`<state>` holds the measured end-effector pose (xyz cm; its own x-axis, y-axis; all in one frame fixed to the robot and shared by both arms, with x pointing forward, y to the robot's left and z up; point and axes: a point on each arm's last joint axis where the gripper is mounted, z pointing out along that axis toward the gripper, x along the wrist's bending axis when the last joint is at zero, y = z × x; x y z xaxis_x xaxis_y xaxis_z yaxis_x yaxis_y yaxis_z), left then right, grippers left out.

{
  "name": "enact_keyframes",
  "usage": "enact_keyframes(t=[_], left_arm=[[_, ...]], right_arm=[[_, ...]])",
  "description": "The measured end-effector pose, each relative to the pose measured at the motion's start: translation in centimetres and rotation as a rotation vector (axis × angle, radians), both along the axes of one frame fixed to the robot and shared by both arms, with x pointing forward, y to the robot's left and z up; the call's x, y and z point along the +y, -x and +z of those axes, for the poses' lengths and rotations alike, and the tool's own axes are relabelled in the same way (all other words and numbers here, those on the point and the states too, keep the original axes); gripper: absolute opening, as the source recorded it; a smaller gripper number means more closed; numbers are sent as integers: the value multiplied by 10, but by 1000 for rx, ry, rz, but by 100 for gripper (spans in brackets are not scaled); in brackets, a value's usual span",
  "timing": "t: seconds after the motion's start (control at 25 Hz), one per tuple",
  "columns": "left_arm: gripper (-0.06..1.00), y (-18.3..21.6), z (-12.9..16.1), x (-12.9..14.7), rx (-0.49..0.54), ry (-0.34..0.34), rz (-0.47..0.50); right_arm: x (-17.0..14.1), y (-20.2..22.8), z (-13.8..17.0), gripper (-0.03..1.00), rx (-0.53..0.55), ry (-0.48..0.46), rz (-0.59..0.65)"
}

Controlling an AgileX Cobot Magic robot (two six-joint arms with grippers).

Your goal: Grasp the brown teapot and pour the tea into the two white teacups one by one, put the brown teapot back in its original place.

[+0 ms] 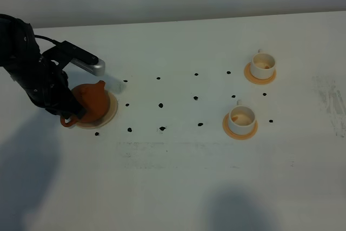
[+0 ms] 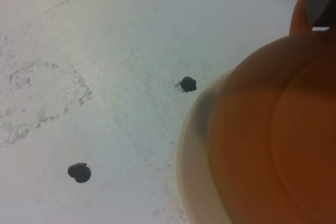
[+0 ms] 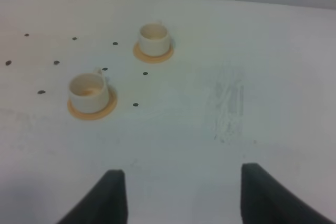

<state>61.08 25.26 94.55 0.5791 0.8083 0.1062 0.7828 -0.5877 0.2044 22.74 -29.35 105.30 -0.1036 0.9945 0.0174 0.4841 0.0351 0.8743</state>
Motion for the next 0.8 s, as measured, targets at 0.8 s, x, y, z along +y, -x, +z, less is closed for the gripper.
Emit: enact_keyframes(t=[0.8], left_arm=[[12,2,26,-4,-116,-35,-126]], right_arm=[[0,0,0,47,0,0,0]])
